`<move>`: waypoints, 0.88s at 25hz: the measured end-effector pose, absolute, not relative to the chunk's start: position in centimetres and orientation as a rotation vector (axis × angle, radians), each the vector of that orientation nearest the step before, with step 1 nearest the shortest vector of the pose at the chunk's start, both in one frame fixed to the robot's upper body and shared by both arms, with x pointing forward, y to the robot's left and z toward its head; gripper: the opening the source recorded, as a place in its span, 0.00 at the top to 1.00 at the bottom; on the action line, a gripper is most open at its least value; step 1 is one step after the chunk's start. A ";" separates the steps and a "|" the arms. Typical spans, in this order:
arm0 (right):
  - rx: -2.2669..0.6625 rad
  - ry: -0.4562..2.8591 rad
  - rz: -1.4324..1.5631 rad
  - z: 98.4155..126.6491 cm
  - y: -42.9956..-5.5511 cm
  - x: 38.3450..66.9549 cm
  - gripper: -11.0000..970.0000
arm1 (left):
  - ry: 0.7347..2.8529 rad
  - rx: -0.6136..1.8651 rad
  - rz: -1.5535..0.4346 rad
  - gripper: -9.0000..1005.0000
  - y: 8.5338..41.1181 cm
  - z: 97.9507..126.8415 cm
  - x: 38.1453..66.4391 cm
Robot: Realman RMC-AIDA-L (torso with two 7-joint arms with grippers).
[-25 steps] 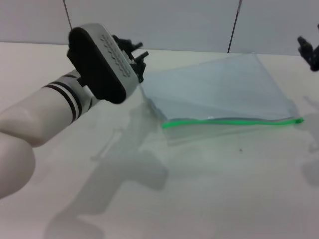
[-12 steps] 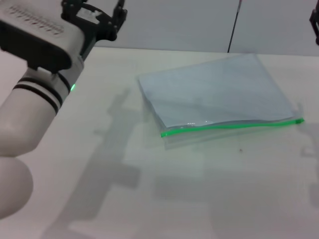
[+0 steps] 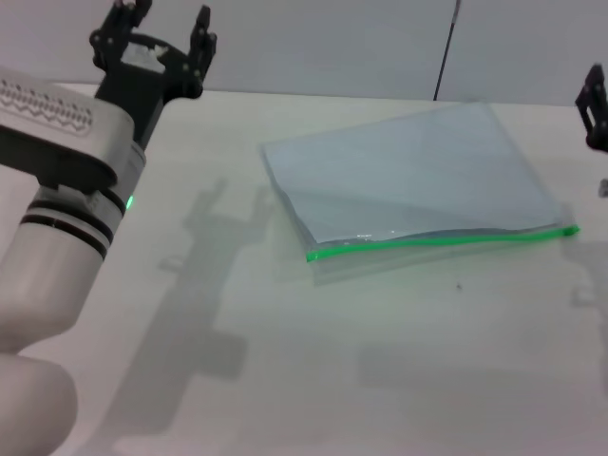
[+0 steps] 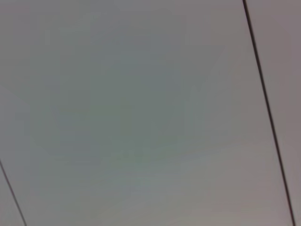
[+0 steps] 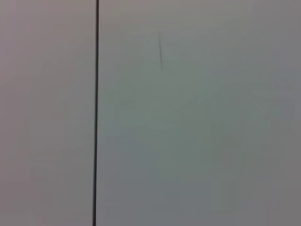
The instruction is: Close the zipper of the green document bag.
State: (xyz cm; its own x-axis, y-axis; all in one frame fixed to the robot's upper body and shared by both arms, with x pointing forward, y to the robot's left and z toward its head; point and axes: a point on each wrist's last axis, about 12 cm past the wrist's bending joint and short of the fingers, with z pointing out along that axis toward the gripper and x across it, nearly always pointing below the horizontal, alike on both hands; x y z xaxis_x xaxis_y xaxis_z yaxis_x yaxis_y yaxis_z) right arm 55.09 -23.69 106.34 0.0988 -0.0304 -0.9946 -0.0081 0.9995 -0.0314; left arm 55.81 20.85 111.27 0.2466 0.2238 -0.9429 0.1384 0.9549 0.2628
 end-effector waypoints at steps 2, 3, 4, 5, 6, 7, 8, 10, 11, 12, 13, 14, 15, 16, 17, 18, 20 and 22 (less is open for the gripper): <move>-0.024 1.497 -0.005 105.5 -23.8 55.0 0.22 | 1.330 0.337 0.070 0.37 20.9 110.7 55.7; -0.020 1.510 -0.004 105.2 -23.9 54.9 0.22 | 1.332 0.346 0.077 0.38 20.9 110.3 55.6; -0.016 1.523 -0.002 105.0 -23.9 54.9 0.22 | 1.334 0.353 0.081 0.38 21.0 110.1 55.6; -0.019 1.532 -0.001 104.8 -23.8 54.9 0.22 | 1.338 0.359 0.086 0.38 21.0 109.9 55.5; -0.017 1.541 -0.001 104.6 -23.8 54.9 0.22 | 1.341 0.362 0.089 0.38 21.1 109.8 55.5; -0.019 1.547 -0.003 104.5 -23.8 54.8 0.22 | 1.345 0.366 0.092 0.38 21.1 109.6 55.5; -0.022 1.551 -0.005 104.4 -23.9 54.8 0.22 | 1.347 0.366 0.094 0.38 21.1 109.6 55.5; -0.024 1.555 -0.009 104.2 -24.0 54.8 0.22 | 1.352 0.363 0.095 0.38 21.2 109.5 55.6; -0.025 1.556 -0.010 104.2 -24.0 54.8 0.22 | 1.355 0.360 0.096 0.38 21.2 109.4 55.6; -0.025 1.558 -0.009 104.2 -23.9 54.8 0.22 | 1.356 0.359 0.096 0.38 21.2 109.4 55.6; -0.026 1.560 -0.008 104.1 -23.9 54.8 0.22 | 1.357 0.360 0.096 0.38 21.2 109.4 55.6; -0.026 1.560 -0.008 104.1 -23.9 54.8 0.22 | 1.357 0.360 0.096 0.38 21.2 109.4 55.6; -0.026 1.561 -0.008 104.1 -23.9 54.8 0.22 | 1.357 0.360 0.096 0.38 21.2 109.4 55.6; -0.026 1.561 -0.008 104.1 -23.9 54.8 0.22 | 1.357 0.360 0.096 0.38 21.2 109.4 55.6; -0.027 1.562 -0.008 104.1 -23.9 54.8 0.22 | 1.356 0.360 0.096 0.38 21.2 109.4 55.6; -0.027 1.562 -0.009 104.1 -23.9 54.8 0.22 | 1.356 0.361 0.097 0.38 21.2 109.4 55.6; -0.028 1.561 -0.009 104.1 -24.0 54.8 0.22 | 1.355 0.362 0.096 0.38 21.2 109.4 55.7; -0.028 1.561 -0.009 104.2 -24.0 54.8 0.22 | 1.353 0.363 0.096 0.38 21.1 109.4 55.7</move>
State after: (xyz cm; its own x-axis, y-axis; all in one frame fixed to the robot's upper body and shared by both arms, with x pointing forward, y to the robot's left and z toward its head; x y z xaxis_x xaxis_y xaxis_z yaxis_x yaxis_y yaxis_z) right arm 54.81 -23.96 104.15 0.0098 -0.0234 -0.9997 -0.0123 0.9996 -0.0236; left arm 55.72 21.12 109.44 0.2214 0.2751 -0.9356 0.1402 0.9404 0.3097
